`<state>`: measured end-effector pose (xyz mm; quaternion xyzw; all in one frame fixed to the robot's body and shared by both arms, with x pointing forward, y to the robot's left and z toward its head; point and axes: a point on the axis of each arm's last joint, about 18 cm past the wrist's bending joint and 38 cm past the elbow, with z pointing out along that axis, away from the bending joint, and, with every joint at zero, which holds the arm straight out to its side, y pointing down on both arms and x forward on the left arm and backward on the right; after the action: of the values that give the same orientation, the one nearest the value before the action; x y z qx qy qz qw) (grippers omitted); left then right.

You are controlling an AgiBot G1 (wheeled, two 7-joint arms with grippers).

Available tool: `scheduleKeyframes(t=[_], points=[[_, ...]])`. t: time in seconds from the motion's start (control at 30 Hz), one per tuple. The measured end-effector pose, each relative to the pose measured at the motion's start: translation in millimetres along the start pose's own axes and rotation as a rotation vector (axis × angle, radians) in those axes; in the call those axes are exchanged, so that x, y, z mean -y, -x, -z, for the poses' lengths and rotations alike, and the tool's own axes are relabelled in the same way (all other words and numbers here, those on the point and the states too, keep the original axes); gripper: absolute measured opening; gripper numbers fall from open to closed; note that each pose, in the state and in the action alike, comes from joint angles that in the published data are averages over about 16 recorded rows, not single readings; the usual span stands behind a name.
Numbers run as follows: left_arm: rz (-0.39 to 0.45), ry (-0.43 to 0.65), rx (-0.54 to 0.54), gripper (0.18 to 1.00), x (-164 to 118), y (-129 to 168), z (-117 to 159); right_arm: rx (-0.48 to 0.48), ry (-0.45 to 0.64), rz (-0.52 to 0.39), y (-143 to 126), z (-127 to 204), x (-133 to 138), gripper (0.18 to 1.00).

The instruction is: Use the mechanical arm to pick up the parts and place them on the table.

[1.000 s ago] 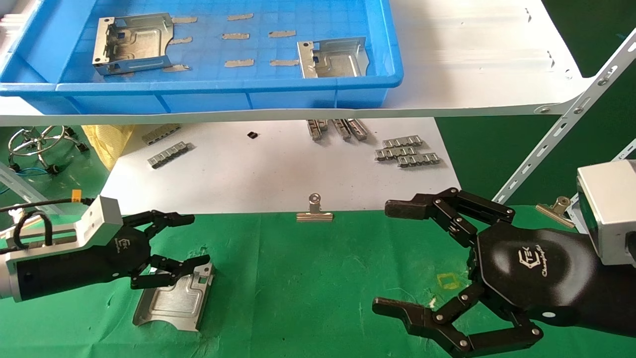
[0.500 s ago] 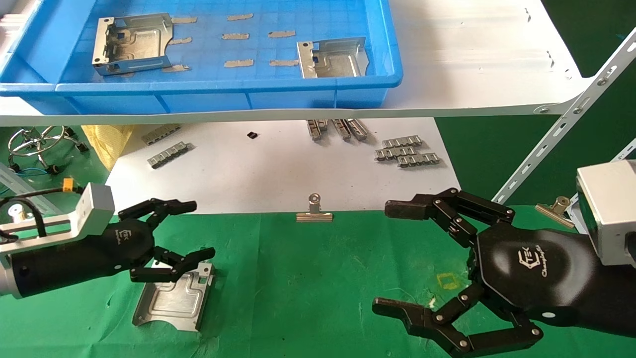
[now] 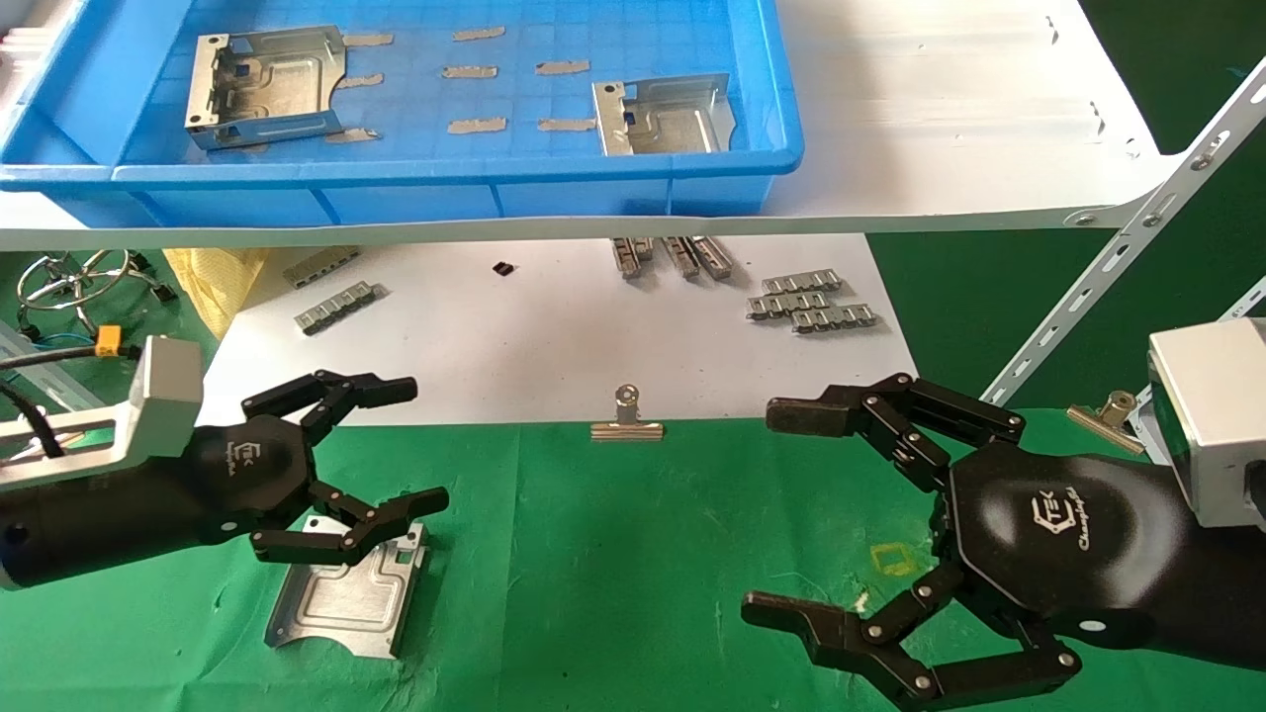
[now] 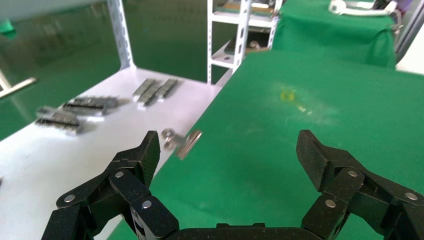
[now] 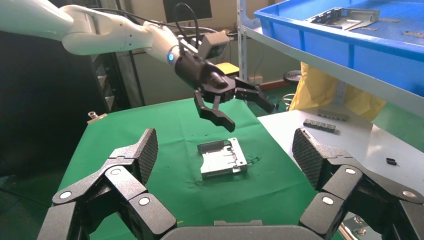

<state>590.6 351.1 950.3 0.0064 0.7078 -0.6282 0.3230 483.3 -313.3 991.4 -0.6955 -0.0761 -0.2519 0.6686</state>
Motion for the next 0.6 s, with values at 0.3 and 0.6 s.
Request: scheduleKeyframes(t=[0.3,0.6], points=[[0.000,-0.051,-0.051,1.001,26,-18,0,0.000,0.000,0.000,0,0,0,1.001],[-0.004,-0.088,-0.111,1.001,53,-41,2,0.000,0.000,0.000,0,0,0,1.001]])
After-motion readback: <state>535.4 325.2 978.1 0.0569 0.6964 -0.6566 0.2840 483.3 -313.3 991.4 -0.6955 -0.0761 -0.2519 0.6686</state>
